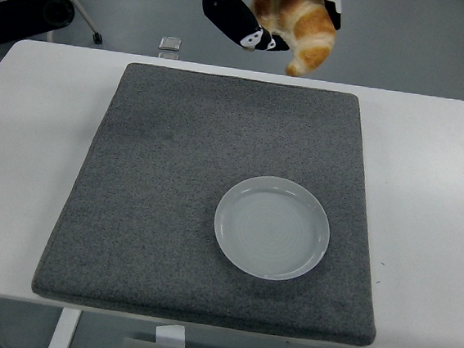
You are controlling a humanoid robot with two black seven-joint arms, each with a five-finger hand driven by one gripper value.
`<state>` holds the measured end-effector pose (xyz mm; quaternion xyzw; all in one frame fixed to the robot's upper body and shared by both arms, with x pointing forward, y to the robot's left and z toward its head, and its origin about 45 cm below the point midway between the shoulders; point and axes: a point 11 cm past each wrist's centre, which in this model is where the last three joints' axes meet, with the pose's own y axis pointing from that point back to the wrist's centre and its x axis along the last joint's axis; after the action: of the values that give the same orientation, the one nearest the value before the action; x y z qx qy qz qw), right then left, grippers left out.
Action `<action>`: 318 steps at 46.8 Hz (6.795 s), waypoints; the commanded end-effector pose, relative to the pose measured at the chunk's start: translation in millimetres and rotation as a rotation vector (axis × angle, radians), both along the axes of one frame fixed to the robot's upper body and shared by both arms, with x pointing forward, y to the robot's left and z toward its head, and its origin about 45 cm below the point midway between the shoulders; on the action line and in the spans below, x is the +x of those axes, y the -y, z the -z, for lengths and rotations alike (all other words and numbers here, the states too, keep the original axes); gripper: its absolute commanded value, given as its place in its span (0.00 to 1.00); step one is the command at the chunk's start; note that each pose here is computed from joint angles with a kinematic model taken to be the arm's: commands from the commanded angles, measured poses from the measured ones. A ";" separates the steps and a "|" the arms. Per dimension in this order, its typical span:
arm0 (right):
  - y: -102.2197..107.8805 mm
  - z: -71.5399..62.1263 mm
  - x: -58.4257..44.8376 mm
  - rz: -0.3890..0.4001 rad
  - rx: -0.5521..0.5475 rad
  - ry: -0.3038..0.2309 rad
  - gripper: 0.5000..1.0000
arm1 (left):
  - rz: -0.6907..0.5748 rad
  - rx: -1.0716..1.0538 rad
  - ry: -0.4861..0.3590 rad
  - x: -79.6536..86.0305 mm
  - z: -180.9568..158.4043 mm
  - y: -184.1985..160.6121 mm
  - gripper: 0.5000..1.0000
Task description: Place the bread on the plate
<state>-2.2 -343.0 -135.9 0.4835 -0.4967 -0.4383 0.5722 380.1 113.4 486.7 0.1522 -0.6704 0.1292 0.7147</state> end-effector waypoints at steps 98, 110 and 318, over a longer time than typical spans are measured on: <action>0.0 0.0 -0.1 0.000 0.000 0.000 0.86 | 0.122 0.345 -0.237 -30.2 262.9 48.0 0.00; 0.0 0.0 -0.1 0.000 0.000 0.000 0.86 | 0.111 0.346 -0.235 -28.0 263.1 46.4 0.00; -0.9 0.2 -1.5 -0.007 0.009 -0.005 0.86 | -0.540 -2.360 -1.310 144.6 201.8 -225.7 1.00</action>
<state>-3.6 -342.1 -136.1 0.4867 -0.4918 -0.4396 0.5728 524.9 337.8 285.0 -0.3806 0.3408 0.6541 0.5579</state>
